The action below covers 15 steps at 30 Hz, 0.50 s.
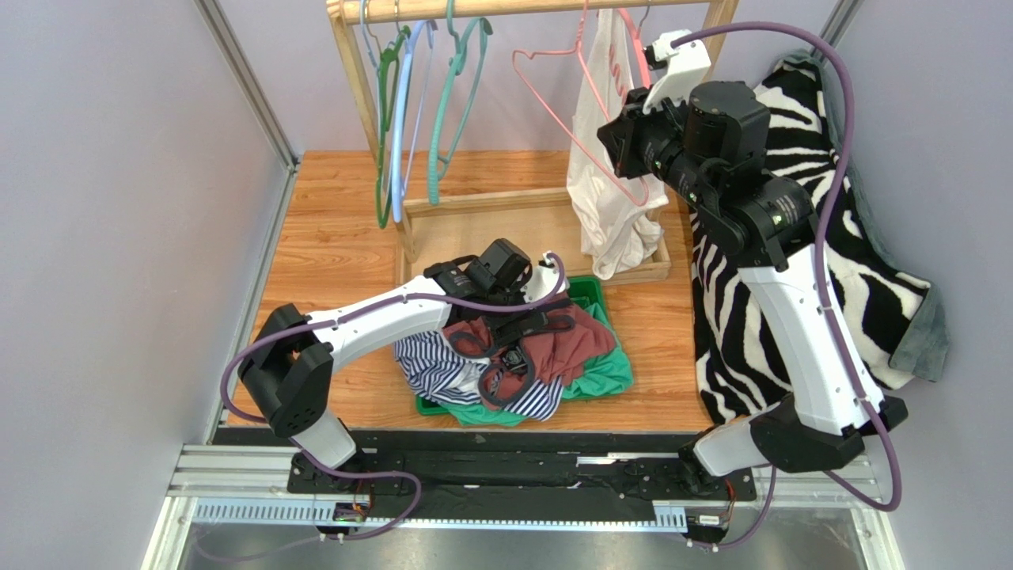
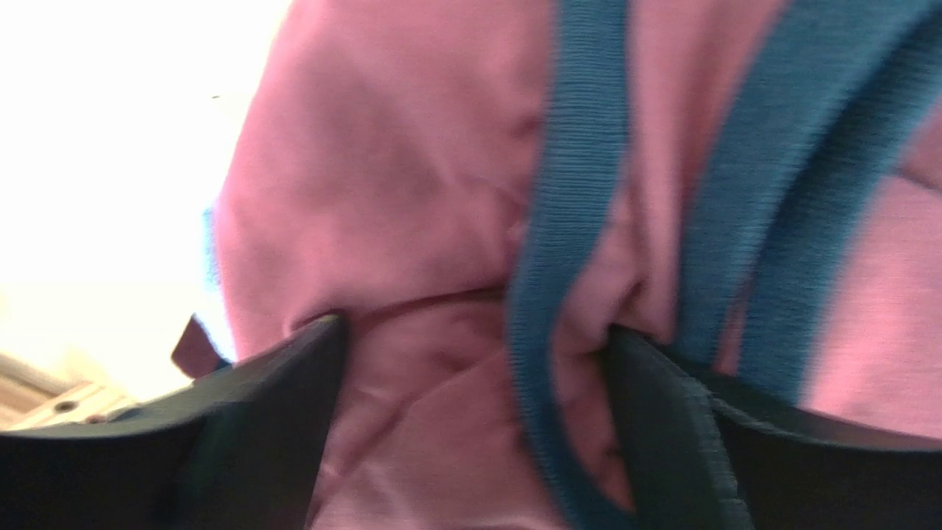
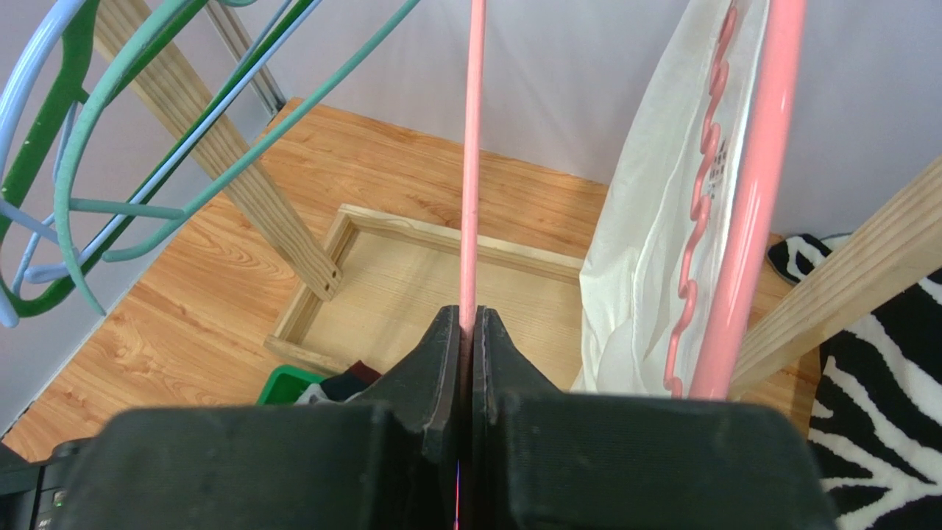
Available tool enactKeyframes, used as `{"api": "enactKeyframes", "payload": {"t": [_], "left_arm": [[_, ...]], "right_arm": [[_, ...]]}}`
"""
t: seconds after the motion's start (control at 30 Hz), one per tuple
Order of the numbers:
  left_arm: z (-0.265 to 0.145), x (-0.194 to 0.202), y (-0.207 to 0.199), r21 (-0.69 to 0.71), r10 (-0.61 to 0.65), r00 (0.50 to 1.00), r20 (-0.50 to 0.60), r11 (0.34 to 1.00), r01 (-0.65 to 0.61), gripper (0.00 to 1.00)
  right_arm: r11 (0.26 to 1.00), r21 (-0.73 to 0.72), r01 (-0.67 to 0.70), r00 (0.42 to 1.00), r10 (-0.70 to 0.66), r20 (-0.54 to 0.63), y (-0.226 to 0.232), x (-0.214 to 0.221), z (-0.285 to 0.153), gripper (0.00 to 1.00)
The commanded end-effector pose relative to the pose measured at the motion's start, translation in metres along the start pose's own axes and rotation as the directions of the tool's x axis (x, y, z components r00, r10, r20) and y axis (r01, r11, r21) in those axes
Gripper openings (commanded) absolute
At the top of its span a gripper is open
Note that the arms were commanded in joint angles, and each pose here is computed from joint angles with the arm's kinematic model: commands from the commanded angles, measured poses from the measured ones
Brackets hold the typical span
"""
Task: Remove the tank top from the hanger
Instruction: Place the tank top in the bin, then place the hanger at the clothesline.
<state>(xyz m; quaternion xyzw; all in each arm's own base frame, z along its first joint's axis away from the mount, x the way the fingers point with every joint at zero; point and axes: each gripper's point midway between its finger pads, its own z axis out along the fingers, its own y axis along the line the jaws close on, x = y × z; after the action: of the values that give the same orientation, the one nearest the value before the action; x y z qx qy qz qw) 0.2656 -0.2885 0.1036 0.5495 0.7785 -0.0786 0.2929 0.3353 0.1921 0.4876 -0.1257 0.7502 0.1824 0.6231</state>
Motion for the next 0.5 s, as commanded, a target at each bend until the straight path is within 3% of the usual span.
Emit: {"api": "enactKeyframes", "payload": {"t": [0.0,0.2,0.47], "left_arm": [[-0.004,0.023,-0.011,0.034,0.035,0.996,-0.087,0.999,-0.032,0.97],[-0.069,-0.014,-0.007,0.061,0.046,0.999,-0.003,0.997,-0.045,0.98],[-0.194,-0.083,0.015,-0.049,0.104,0.954,0.280,0.994,-0.094,0.98]], "right_arm": [[1.000,0.006,0.020,0.997,-0.020,0.080,0.004,-0.027,0.007,0.00],[0.999,0.023,0.047,0.996,-0.048,0.075,0.005,-0.030,0.017,0.00],[0.996,0.053,0.070,0.997,-0.072,0.036,0.007,-0.014,0.037,0.00]]}}
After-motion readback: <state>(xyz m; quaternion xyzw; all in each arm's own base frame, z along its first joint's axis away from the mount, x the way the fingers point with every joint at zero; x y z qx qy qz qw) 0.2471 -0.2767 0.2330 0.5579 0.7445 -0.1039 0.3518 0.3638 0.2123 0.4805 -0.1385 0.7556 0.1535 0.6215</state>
